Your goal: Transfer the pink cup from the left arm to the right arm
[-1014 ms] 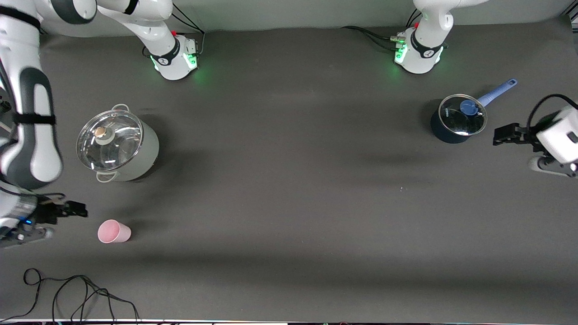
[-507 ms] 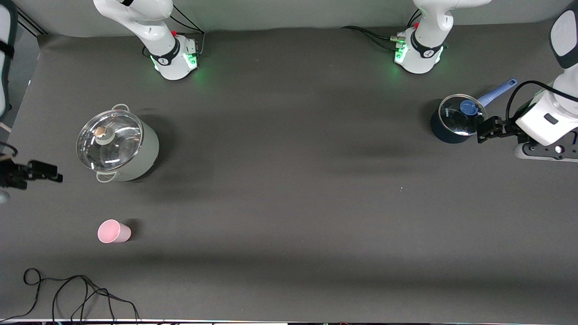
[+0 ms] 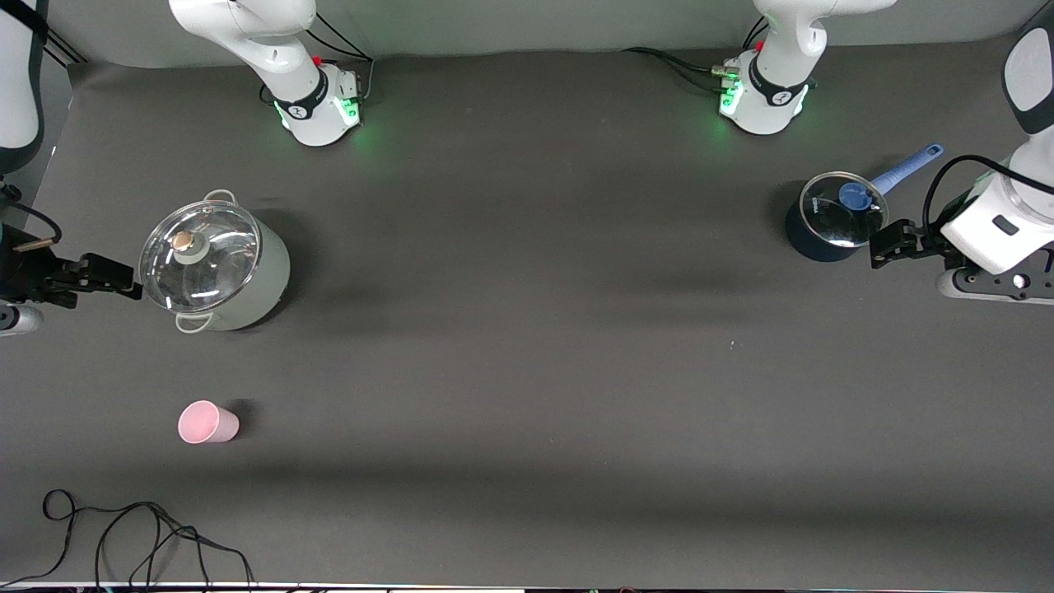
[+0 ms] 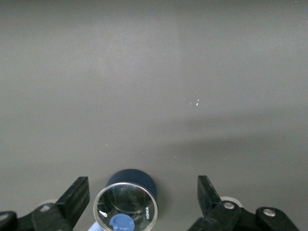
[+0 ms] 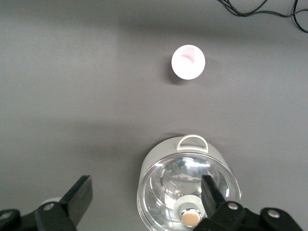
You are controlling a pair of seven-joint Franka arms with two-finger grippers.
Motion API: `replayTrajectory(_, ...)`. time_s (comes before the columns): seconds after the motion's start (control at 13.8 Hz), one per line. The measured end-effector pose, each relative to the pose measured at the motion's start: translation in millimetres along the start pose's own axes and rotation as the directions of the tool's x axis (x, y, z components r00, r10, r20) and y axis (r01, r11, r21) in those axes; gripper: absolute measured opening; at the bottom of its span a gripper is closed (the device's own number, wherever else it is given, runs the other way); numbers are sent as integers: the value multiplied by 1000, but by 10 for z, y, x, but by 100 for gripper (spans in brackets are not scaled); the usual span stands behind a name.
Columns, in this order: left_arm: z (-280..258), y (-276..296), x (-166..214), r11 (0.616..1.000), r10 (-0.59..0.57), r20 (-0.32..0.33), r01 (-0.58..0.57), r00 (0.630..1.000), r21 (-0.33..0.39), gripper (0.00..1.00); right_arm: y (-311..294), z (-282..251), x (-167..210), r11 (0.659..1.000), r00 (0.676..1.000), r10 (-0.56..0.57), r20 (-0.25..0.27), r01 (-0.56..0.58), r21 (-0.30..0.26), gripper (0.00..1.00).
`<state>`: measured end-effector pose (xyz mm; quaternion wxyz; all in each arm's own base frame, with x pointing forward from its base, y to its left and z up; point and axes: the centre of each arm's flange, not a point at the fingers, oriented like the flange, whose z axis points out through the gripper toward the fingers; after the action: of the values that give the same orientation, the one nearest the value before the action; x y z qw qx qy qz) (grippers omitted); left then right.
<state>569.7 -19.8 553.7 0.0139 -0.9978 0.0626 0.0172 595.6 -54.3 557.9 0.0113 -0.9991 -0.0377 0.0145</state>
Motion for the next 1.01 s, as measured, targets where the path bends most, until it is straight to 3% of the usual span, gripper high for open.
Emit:
replayTrajectory(0.43, 20, -108, -1, 1000, 9, 2, -9, 1000, 1, 100, -5, -241, -92, 999, 998, 41, -55, -42, -3, 100)
replayTrajectory(1.01, 50, -180, 44, 1000, 5, 6, -5, 1000, 1, 100, 24, -351, -105, 996, 993, 84, -79, -85, 1, 100)
